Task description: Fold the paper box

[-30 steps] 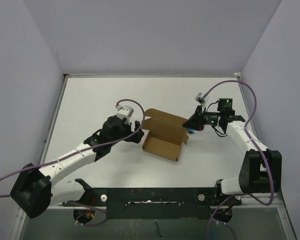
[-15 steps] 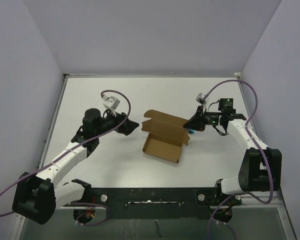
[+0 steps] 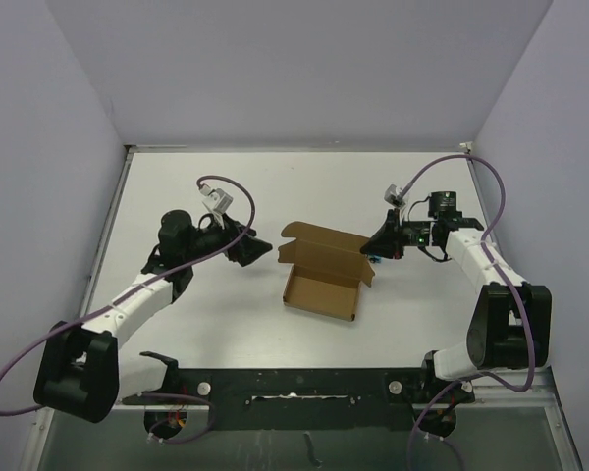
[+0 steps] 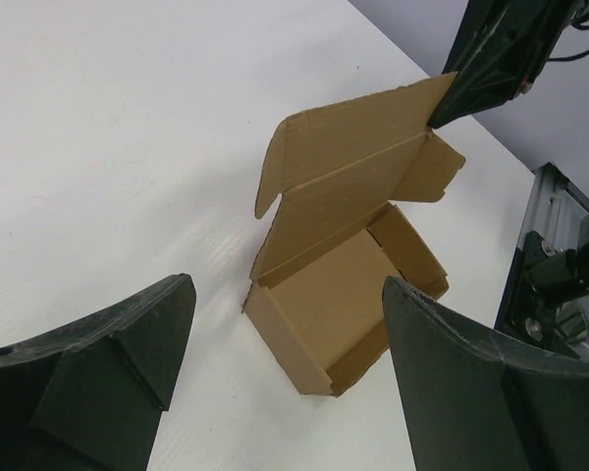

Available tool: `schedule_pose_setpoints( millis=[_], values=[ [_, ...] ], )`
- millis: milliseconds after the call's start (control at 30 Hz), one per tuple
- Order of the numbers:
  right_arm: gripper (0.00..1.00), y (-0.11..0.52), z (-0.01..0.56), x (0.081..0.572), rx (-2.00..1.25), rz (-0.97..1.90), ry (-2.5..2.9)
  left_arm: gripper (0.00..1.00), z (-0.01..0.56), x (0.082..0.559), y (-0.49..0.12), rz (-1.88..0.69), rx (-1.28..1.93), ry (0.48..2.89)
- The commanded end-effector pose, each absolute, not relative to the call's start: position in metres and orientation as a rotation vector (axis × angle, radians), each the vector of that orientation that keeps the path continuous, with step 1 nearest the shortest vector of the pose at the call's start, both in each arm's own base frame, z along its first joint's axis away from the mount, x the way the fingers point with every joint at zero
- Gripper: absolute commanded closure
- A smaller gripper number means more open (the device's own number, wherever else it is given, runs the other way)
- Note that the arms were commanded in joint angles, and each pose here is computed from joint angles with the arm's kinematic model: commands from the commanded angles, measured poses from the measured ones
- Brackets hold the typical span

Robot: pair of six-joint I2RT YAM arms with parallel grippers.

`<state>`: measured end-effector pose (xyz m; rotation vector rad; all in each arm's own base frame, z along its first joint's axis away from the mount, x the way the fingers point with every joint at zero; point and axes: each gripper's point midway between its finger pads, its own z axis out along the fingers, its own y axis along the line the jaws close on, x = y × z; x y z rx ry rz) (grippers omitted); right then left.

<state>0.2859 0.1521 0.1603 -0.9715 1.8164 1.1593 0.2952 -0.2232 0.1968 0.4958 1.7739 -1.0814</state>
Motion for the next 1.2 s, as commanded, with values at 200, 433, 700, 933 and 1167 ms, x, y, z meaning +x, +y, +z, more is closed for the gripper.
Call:
schedule_pose_setpoints(
  millis=[200,433,700,933,1167],
  values=[
    [1.0,0.152,0.19,0.285,-1.063,1.101,1.697,0.24,0.205,0.295,-0.243,-1.143,0.764,1.592],
    [1.0,0.154,0.197,0.282,-1.073,1.103,1.667,0.28,0.182,0.293,-0.258,-1.155,0.86,1.602],
    [1.0,0.162,0.197,0.278,-1.105,1.108,1.652,0.4,0.153,0.29,-0.283,-1.163,0.932,1.648],
    [1.0,0.169,0.192,0.275,-1.139,1.117,1.651,0.65,0.144,0.302,-0.293,-1.147,0.931,1.667],
    [0.92,0.169,0.19,0.277,-1.147,1.097,1.667,1.0,0.147,0.301,-0.297,-1.142,0.937,1.643]
  ],
)
